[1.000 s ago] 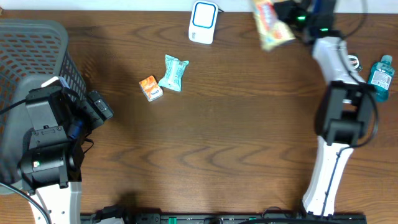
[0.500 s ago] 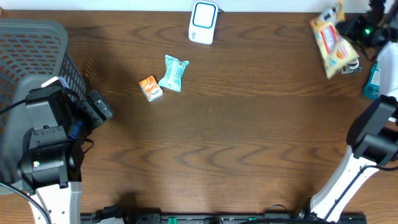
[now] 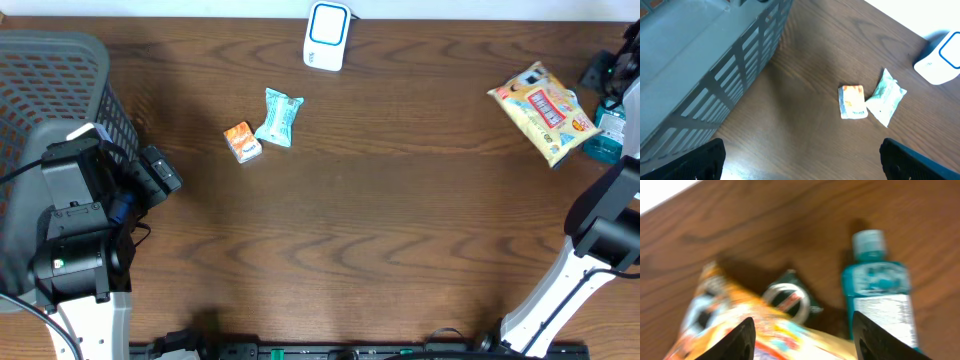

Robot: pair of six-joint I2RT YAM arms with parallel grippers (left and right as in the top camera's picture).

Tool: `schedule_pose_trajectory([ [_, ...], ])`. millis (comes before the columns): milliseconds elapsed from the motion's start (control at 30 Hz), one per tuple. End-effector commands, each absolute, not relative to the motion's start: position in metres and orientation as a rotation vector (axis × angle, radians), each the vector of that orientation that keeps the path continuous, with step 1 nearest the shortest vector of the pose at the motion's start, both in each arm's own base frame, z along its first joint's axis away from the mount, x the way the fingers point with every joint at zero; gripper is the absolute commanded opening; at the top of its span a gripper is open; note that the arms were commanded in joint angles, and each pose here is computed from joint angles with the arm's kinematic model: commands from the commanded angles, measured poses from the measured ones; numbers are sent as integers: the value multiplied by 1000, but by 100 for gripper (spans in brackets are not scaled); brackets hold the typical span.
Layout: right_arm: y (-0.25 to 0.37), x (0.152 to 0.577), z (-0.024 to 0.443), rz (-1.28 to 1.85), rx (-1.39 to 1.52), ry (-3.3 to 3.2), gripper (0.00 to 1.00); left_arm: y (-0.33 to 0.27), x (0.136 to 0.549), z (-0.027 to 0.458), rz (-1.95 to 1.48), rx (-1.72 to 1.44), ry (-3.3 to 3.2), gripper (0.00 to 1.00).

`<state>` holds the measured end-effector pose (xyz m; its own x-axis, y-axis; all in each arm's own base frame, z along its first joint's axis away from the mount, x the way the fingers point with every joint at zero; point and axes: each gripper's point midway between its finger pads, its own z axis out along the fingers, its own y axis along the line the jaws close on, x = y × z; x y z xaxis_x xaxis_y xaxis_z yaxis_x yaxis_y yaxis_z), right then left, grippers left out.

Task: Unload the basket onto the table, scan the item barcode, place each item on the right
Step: 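Move the right gripper left toward the mint-green packet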

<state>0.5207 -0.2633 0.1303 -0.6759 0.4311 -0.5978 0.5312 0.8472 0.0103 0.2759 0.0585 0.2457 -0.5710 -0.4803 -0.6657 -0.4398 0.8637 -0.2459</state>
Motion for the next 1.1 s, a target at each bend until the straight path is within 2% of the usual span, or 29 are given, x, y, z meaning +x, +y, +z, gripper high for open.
schedule_pose_trajectory([
  [0, -273, 513, 198, -333, 675, 2299, 58, 62, 276, 247, -55, -683, 2248, 98],
  [133, -229, 527, 237, -84, 533, 2244, 59, 62, 276, 247, -55, -683, 2248, 98],
  [300, -126, 538, 283, 476, 203, 2154, 61, 62, 276, 247, -55, -683, 2248, 98],
  [367, -84, 535, 293, 686, 82, 2122, 94, 62, 276, 247, -55, -683, 2248, 98],
  [400, -67, 533, 294, 763, 43, 2119, 99, 62, 276, 247, -55, -683, 2248, 98],
  [667, 61, 525, 253, 1023, -144, 2260, 99, 62, 276, 247, -55, -683, 2248, 98],
  [933, 190, 517, 184, 1085, -383, 2388, 99, 62, 276, 247, -55, -683, 2248, 98],
  [1067, 244, 521, 154, 1098, -352, 2434, 99, 62, 276, 247, -55, -683, 2248, 98],
])
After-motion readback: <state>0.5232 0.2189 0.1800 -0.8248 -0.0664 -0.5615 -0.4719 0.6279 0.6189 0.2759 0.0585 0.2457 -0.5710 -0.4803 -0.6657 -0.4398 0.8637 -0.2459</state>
